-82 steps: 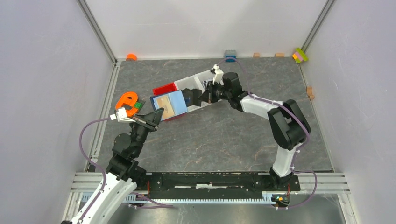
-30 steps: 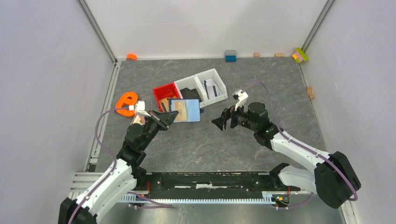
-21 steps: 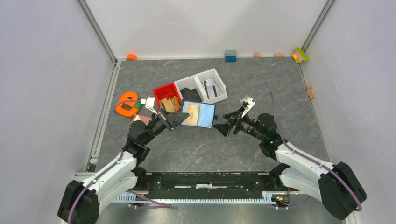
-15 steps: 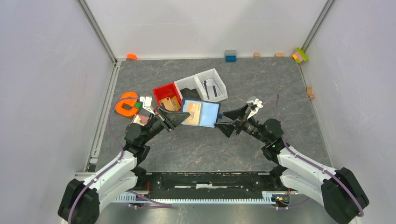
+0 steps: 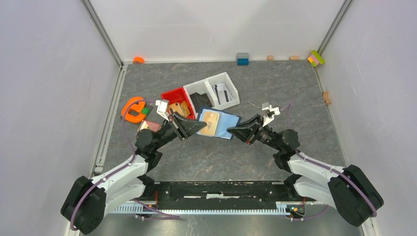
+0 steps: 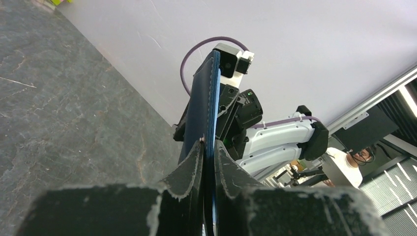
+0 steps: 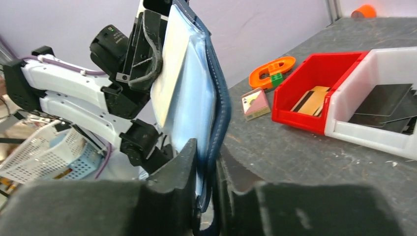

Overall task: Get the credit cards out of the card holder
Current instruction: Remove the credit card from the card holder.

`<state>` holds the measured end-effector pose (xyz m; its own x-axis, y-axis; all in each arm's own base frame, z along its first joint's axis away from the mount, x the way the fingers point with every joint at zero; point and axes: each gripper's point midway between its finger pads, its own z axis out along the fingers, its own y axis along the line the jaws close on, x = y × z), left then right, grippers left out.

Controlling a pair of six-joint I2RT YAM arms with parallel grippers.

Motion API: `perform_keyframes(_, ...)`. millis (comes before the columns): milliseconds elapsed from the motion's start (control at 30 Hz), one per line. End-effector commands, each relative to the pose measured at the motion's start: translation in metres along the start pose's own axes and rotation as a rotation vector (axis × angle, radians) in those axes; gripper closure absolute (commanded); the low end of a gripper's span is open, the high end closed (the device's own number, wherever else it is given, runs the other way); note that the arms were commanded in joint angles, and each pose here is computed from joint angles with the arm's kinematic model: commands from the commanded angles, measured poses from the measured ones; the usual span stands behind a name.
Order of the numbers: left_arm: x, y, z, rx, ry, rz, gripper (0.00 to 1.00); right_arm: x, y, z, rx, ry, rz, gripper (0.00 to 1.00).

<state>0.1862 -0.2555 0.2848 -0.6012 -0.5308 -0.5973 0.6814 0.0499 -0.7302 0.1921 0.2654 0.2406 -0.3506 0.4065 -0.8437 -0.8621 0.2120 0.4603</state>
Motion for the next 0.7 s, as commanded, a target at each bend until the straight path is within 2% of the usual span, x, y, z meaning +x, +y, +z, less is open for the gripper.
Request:
perform_keyframes(0,-0.007,-0.012,0.013,0.017,-0.003,0.047,0.97,-0.007,0.005,0.005,-0.025,-0.002,-0.031,0.87)
perform_keyframes(100,-0.005,0.008,0.016,-0.081,0.007,0.046,0.91,0.010,-0.026,0.008,0.107,0.098,-0.031,1.00)
perform_keyframes(233,-0.001,0.045,0.017,-0.275,0.052,0.047,0.91,0.028,-0.058,0.003,0.239,0.186,0.002,1.00)
perform_keyframes(300,0.003,0.050,0.019,-0.290,0.077,0.050,0.90,0.031,-0.064,0.001,0.254,0.198,0.024,1.00)
perform_keyframes(567,0.021,0.061,0.030,-0.286,0.189,0.004,0.70,0.037,-0.076,-0.003,0.262,0.236,0.070,1.00)
perform_keyframes(667,0.026,0.064,0.033,-0.282,0.217,-0.014,0.68,0.039,-0.076,-0.003,0.261,0.244,0.075,1.00)
